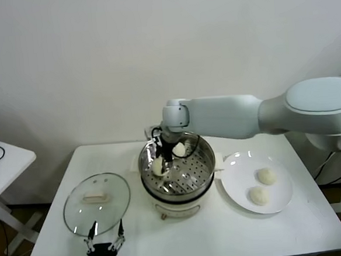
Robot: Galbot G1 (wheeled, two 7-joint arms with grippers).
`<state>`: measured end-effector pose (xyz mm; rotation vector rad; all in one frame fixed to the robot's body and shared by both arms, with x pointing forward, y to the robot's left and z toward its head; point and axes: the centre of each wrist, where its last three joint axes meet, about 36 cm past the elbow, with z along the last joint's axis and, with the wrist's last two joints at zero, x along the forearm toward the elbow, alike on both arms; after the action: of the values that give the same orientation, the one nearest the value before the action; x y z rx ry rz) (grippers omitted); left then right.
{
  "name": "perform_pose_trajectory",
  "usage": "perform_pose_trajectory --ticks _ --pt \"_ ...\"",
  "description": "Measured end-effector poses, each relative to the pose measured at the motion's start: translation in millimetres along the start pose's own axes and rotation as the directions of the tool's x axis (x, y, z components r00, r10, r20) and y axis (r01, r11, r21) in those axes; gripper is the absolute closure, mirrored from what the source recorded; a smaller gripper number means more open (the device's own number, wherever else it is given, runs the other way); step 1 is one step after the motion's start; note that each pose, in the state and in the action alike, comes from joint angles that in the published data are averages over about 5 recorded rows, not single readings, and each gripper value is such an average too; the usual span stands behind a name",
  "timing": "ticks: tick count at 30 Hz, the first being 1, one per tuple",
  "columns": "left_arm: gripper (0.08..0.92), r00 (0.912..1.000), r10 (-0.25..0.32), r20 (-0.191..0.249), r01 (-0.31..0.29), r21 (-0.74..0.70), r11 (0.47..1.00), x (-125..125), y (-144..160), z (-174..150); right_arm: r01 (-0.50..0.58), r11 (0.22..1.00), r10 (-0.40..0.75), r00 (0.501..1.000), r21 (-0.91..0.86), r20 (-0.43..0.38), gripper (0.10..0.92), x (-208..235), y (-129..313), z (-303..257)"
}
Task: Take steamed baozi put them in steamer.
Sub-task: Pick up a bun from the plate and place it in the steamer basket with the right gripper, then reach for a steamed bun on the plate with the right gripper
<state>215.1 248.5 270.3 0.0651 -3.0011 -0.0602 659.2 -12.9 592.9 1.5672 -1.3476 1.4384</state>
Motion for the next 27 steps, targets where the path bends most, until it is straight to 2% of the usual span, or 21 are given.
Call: perform_pose_trajectory --ticks 5,13,21,27 --pt "0.177 1.0000 0.000 0.003 0.000 -0.001 1.000 1.5 -0.3 -0.7 0.003 1.000 -0.003 1.000 0.002 0.013 0.209 1.9 0.1 1.2" --pt "0.177 1.0000 0.001 0.007 -0.001 -0.002 1.000 3.2 -0.5 -3.1 0.029 1.000 -0.029 0.999 -0.005 0.025 0.200 42.4 0.0 25.8" --pt "0.177 0.9999 0.007 0.008 -0.007 -0.004 1.000 2.2 -2.6 -1.8 0.042 0.998 -0.044 0.998 -0.055 -0.052 0.200 126.5 15.8 98.3" --pt "0.177 0.9999 0.009 0.010 -0.009 -0.006 1.000 2.1 -3.5 -2.0 0.041 0.989 -0.058 0.992 -0.145 -0.116 0.200 148.6 59.5 173.3"
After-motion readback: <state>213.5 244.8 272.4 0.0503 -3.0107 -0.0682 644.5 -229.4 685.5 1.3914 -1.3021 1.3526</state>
